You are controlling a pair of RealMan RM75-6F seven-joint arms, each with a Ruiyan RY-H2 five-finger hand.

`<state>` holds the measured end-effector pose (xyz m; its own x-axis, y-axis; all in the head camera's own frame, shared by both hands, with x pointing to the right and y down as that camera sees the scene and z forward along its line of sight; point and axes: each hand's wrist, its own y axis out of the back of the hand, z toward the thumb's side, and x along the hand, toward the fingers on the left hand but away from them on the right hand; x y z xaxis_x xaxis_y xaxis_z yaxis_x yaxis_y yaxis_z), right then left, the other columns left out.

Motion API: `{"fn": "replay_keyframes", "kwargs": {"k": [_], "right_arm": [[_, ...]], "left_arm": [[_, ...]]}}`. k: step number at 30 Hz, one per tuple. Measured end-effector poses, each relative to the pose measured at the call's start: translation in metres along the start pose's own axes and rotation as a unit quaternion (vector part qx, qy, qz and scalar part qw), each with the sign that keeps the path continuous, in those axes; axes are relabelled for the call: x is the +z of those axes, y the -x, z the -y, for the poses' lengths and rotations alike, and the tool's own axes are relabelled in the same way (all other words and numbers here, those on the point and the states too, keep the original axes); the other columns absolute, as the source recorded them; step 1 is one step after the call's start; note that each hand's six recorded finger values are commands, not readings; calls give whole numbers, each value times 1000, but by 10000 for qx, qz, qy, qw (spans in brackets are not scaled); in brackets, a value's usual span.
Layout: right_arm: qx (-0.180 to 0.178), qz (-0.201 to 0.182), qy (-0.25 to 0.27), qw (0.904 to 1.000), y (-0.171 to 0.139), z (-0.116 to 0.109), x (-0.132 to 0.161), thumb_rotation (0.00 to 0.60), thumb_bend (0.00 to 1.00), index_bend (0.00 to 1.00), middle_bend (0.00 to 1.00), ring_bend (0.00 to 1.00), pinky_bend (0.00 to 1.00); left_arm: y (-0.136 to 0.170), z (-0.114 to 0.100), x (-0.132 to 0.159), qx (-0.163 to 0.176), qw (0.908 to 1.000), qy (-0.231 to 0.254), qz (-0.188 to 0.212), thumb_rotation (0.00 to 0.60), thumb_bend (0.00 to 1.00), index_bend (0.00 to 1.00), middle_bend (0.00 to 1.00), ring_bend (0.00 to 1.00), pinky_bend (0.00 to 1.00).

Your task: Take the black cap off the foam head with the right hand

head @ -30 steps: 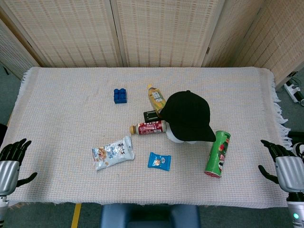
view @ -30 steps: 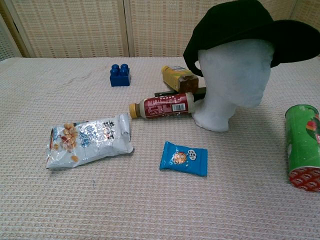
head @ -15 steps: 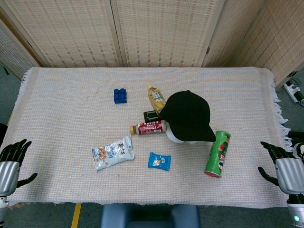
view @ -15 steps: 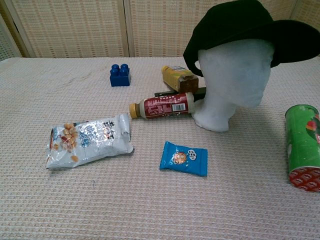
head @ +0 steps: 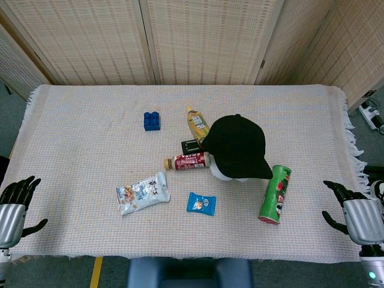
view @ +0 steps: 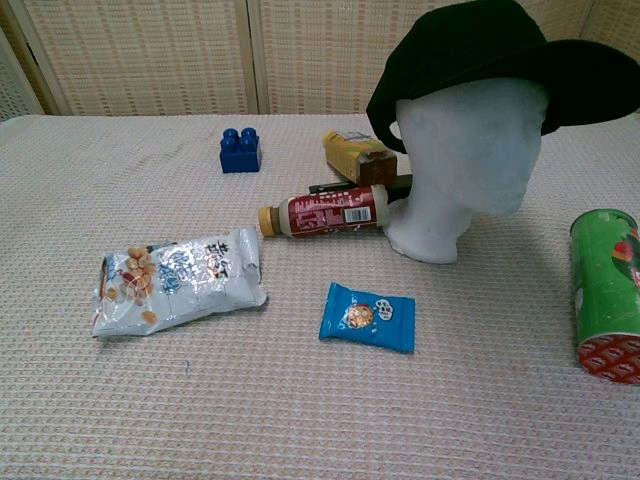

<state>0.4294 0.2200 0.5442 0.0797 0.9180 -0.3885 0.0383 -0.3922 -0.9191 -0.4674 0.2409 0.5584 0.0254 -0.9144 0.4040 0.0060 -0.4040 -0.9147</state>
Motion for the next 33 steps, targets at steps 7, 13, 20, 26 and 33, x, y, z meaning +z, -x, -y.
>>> {"fn": "replay_keyframes", "kwargs": {"k": [7, 13, 20, 26, 33], "right_arm": [[-324, -512, 100, 9981, 15, -20, 24, 600, 190, 233, 312, 736, 765], [-536, -995, 255, 9933, 41, -34, 56, 600, 192, 224, 319, 786, 799], [-473, -1532, 433, 9861, 71, -30, 102, 600, 192, 232, 324, 804, 804], [-495, -1781, 730, 9801, 91, -20, 135, 600, 204, 281, 362, 825, 827], [-646, -1832, 931, 9765, 107, -9, 153, 600, 341, 495, 525, 901, 884]], "left_arm": [[-2, 1, 1, -18, 10000, 39, 34, 600, 142, 133, 118, 130, 143], [-3, 0, 2, -27, 9999, 102, 62, 600, 142, 133, 115, 130, 143], [-1, -2, 0, -55, 9998, 153, 61, 600, 143, 133, 111, 130, 143], [1, -1, -2, -108, 9998, 185, 13, 600, 142, 132, 108, 130, 143], [2, -1, -5, -146, 9997, 211, -17, 600, 144, 132, 106, 130, 143]]}}
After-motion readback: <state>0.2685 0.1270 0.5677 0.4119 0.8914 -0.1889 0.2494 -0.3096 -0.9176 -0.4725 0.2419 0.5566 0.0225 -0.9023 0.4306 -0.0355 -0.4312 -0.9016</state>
